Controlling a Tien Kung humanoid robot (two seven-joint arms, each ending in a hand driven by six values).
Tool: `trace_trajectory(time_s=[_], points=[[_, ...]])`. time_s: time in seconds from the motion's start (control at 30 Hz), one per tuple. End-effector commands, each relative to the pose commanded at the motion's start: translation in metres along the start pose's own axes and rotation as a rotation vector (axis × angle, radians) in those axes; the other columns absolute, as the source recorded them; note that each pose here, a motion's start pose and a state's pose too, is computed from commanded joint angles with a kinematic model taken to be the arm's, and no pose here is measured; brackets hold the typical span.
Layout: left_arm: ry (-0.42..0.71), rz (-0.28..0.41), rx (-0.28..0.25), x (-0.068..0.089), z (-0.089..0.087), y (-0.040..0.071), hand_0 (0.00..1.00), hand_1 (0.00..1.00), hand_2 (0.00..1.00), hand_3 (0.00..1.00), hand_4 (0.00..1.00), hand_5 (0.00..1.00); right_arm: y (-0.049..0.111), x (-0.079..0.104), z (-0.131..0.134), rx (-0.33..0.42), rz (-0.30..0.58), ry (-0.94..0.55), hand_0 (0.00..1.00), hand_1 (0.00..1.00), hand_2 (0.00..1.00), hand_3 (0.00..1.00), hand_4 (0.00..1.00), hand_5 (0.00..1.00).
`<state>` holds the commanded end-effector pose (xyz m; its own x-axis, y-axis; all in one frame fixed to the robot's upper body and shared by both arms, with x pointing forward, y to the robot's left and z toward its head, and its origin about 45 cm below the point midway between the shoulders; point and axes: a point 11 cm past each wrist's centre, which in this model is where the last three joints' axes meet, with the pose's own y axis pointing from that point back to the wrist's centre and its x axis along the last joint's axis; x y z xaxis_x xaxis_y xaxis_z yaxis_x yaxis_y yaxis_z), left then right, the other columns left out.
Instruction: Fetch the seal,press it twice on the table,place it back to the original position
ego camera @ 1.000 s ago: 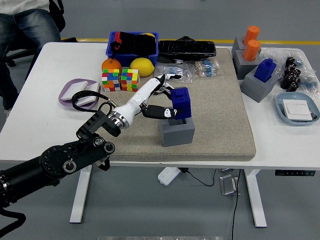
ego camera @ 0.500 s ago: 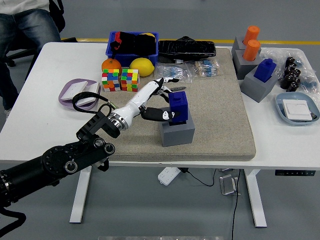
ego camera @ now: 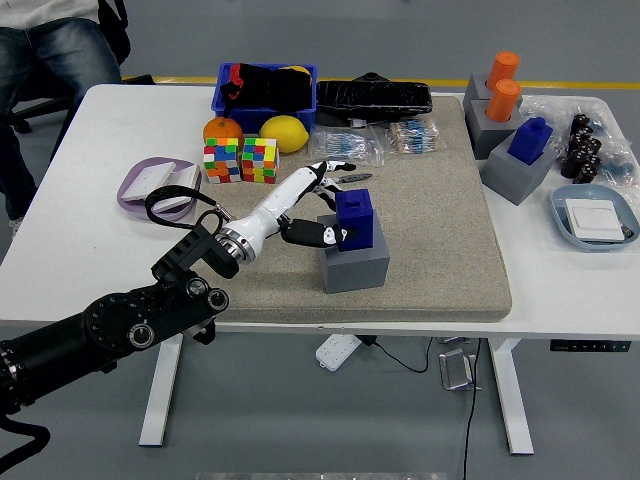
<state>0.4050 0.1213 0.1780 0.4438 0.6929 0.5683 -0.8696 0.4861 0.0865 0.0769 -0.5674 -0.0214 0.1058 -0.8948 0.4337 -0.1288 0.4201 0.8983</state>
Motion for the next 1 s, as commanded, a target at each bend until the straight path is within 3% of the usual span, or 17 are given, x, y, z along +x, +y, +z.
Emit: trace_trajectory(time_s=[0.53, 1.0], points=[[-0.002, -0.012, 0.006, -0.0056, -0.0027, 0.0015, 0.810, 0.482, 0.385, 0.874, 0.680, 0.002, 0.0003, 0.0014, 0.0000, -0.001, 0.003, 0.006, 0.902, 0.753, 0.752, 0.773, 0.887, 0.545], [-0.027, -0.011, -0.011, 0.0039, 0.0064, -0.0022, 0.810, 0.481, 0.378, 0.873, 0.679, 0.002, 0.0004, 0.0015, 0.0008, -0.002, 0.002, 0.007, 0.902, 0.753, 0.753, 0.774, 0.887, 0.545]])
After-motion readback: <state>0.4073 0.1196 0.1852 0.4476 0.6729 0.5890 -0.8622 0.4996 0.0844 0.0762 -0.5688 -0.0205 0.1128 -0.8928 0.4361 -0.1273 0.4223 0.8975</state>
